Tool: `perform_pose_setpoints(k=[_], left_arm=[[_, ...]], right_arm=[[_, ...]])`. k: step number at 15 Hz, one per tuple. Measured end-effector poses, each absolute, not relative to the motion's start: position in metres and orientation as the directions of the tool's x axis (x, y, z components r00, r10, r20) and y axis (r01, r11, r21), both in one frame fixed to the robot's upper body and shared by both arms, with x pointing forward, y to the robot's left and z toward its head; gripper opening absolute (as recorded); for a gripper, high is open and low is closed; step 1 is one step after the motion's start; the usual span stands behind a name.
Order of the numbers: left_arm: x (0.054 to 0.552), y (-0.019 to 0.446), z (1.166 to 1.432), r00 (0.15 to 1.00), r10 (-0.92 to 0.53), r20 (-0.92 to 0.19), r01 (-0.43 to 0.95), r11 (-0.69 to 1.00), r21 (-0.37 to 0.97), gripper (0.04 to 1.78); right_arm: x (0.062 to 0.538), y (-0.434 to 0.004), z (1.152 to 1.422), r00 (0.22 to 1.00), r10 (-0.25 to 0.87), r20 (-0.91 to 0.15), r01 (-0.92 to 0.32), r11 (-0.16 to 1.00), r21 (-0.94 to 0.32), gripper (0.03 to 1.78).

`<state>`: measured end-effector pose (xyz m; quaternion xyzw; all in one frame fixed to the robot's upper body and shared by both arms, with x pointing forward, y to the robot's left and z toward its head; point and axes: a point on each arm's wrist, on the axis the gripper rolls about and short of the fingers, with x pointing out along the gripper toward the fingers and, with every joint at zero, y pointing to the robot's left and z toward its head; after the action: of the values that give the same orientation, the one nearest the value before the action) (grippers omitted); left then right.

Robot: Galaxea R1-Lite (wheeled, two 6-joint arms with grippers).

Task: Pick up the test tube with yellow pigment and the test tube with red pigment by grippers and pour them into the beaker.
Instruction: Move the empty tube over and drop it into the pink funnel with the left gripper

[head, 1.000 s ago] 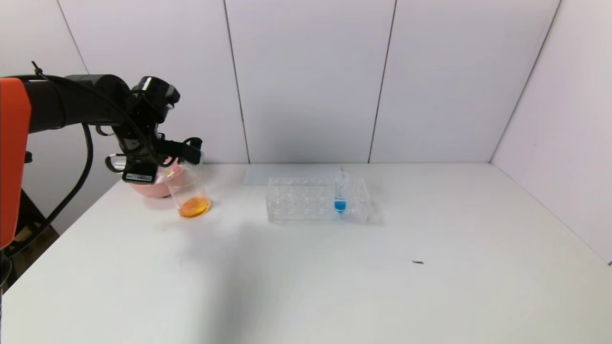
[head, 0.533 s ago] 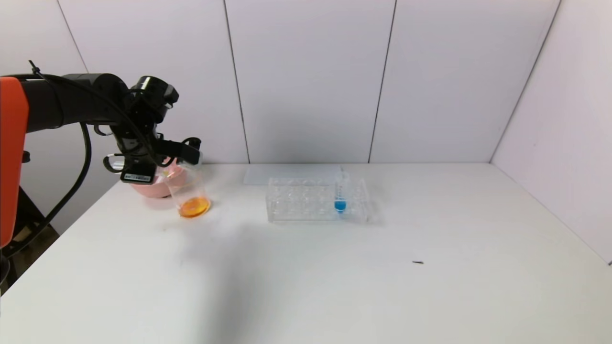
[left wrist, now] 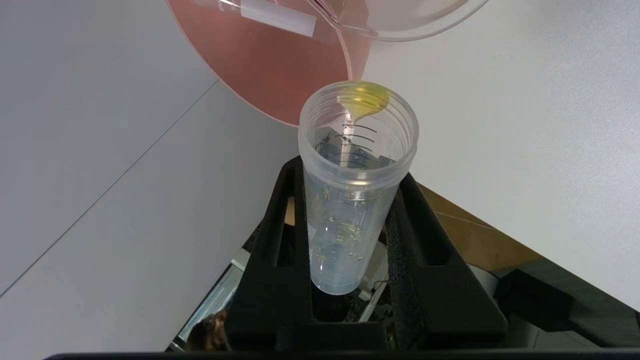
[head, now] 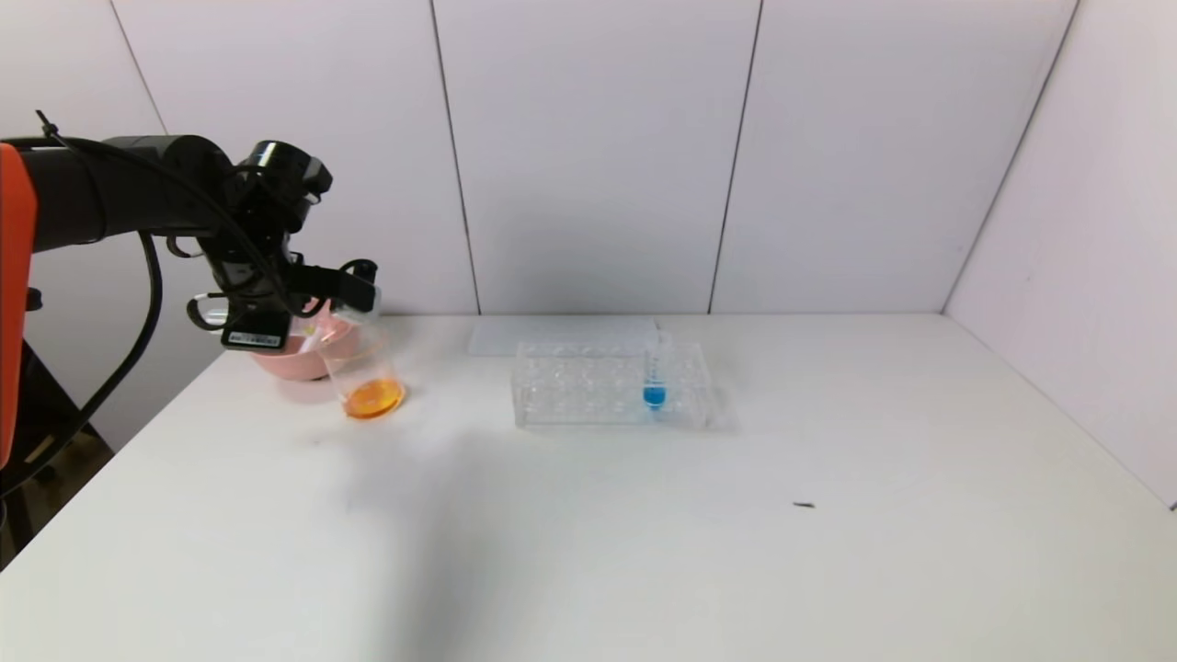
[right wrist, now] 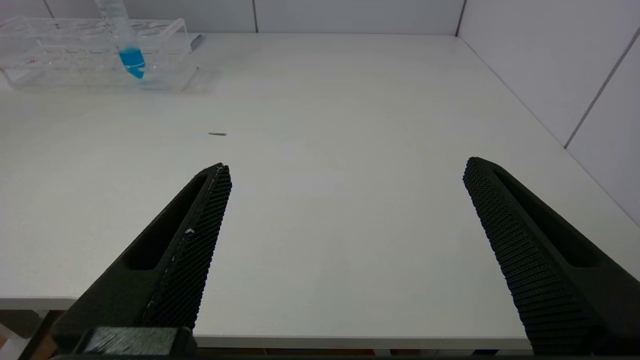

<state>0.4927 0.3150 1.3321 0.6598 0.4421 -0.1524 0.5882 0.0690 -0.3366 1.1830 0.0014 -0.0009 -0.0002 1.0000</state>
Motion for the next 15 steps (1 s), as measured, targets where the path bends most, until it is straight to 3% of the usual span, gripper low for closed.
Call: perform_pose_setpoints(k=[5, 15], left_arm=[[0.489, 0.316, 1.341, 0.592, 0.371, -0.715, 0.737, 0.111, 0.667, 0.45], [0.482, 0.333, 1.362, 0.677, 0.220, -0.703, 0.585, 0.420, 0.694, 0.45]], right_arm=[[0.069, -0.337, 1.183, 1.000, 0.000, 0.002, 0.000, 1.000, 0.003, 1.70], [0.069, -0.337, 1.183, 1.000, 0.000, 0.002, 0.000, 1.000, 0.003, 1.70]])
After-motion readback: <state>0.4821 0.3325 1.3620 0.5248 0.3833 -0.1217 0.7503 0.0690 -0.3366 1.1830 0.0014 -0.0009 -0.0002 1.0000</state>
